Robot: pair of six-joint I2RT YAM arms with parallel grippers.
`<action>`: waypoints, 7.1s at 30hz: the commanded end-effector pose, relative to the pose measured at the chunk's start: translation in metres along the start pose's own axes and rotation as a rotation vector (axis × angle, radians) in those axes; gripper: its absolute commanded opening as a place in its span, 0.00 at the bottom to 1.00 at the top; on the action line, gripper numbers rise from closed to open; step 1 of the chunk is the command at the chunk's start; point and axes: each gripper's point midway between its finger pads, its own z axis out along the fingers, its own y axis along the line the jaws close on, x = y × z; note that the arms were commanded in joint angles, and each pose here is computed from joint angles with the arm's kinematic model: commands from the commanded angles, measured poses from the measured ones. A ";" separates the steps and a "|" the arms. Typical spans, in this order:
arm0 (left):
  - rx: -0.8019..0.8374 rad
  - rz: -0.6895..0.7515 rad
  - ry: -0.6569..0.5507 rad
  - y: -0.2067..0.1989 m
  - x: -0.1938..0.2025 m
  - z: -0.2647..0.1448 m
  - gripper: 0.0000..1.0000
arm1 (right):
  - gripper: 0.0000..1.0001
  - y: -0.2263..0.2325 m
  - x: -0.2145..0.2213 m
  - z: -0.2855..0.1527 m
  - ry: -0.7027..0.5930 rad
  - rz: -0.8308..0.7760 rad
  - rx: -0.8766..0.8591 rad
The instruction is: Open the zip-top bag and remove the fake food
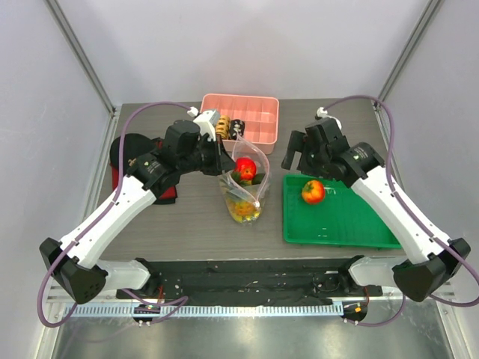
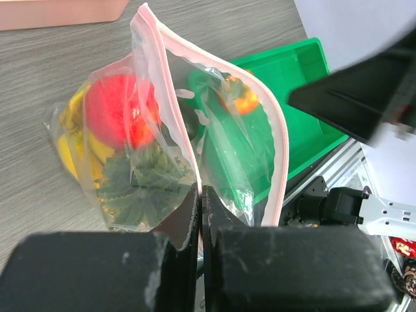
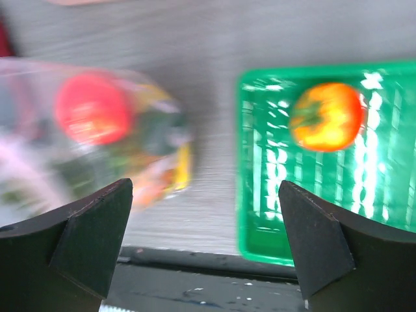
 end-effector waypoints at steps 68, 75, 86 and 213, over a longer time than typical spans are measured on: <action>-0.232 0.001 -0.201 0.036 -0.031 -0.040 0.00 | 0.01 0.153 0.035 0.021 -0.091 -0.191 -0.536; -0.142 0.012 -0.141 0.026 -0.015 -0.026 0.00 | 0.02 0.159 0.013 -0.005 -0.134 -0.085 -0.585; 0.034 0.002 -0.062 -0.002 0.003 -0.019 0.00 | 0.02 0.159 -0.032 0.003 -0.183 -0.016 -0.399; -0.052 0.009 -0.098 0.011 -0.016 -0.026 0.00 | 0.69 -0.075 -0.024 0.059 -0.160 0.103 0.069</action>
